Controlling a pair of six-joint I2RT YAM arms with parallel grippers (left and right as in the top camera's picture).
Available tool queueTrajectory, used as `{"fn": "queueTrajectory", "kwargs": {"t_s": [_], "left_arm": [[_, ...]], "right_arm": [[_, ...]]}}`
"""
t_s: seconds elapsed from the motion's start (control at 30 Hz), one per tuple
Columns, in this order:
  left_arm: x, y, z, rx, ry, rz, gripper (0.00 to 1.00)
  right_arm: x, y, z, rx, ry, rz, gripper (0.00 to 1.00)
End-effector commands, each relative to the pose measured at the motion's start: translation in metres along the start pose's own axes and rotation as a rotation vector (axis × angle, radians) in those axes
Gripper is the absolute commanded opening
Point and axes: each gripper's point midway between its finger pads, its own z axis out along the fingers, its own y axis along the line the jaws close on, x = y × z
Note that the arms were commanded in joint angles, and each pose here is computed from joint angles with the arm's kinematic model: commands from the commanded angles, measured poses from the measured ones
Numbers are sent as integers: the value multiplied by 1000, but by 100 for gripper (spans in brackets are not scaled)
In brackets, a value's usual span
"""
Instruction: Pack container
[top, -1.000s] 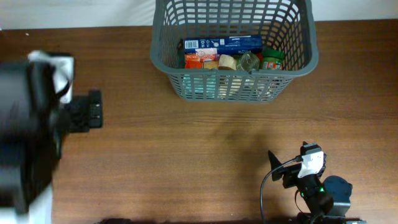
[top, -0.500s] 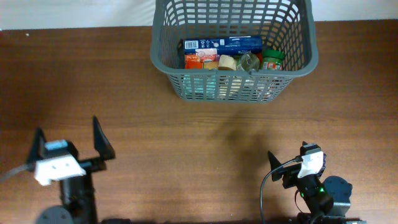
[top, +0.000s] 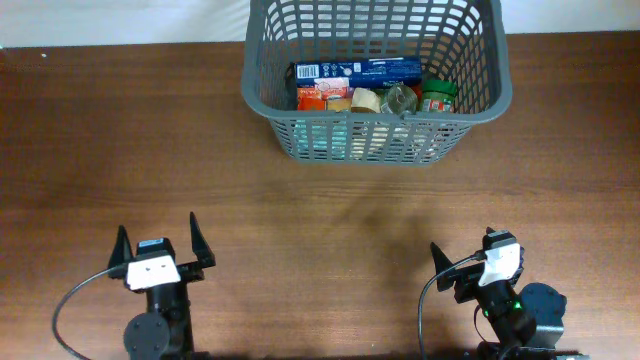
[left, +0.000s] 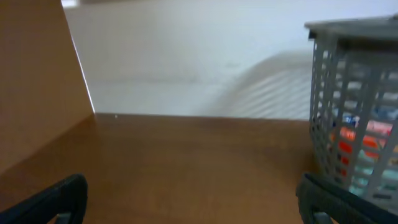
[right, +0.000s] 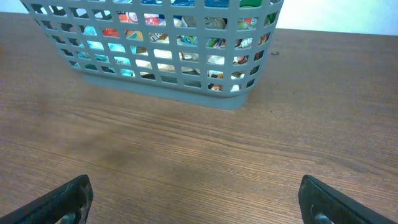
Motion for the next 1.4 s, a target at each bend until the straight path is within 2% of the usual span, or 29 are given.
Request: {"fn": "queueTrajectory", "kwargs": {"t_s": [0.0,0.1,1.37], "left_arm": [[27,-3,4,9,47,8,99],[53,-5,7,11,98,19,99],[51,-5,7,11,88,17,99]], "right_arm": [[1,1,0,-6,-3,9,99],[1,1,0,-6,-3,9,99],[1,1,0,-6,-3,9,99]]}}
